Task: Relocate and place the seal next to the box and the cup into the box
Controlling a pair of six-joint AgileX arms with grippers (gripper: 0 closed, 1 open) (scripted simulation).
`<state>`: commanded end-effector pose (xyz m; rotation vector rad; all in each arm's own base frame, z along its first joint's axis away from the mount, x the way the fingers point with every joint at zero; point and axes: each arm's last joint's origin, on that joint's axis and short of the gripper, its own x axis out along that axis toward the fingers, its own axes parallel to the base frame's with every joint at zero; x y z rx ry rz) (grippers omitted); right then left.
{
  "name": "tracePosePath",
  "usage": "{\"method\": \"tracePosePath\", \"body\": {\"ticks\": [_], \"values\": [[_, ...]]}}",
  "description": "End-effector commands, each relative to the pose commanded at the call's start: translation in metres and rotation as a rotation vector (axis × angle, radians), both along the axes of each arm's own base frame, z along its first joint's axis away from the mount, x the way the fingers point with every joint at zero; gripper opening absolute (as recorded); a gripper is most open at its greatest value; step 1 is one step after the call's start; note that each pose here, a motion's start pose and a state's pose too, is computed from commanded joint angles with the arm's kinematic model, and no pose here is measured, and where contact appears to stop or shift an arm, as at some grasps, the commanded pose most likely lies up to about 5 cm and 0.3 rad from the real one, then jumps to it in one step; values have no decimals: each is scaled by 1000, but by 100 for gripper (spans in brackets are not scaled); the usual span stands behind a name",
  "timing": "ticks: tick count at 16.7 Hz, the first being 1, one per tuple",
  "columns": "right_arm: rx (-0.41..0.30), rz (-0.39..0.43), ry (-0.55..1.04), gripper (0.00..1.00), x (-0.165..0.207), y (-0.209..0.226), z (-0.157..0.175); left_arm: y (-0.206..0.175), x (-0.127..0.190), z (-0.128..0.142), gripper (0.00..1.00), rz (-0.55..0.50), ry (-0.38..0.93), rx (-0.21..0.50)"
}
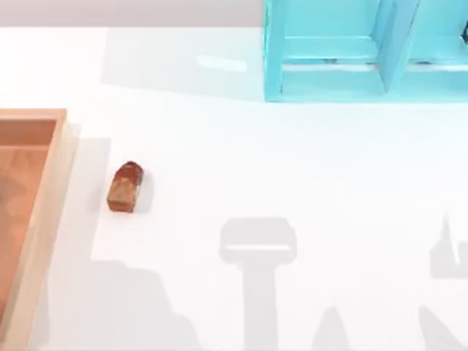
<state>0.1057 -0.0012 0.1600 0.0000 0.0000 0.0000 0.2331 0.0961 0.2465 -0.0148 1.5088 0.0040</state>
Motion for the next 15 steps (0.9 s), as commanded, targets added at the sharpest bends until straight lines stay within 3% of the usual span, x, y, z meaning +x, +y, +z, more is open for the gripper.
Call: {"method": "tracePosePath", "body": {"ticks": [4,8,11,15], "values": [[0,0,0,100,0,0,0,8,20,7,0,8,-157,115],[0,0,0,100,0,0,0,4,27,4,0,-6,-208,129],[0,0,0,100,0,0,0,0,23,-12,0,-7,-164,99],[0,0,0,100,0,0,0,-9,0,-55,0,-40,-12,-24]]}}
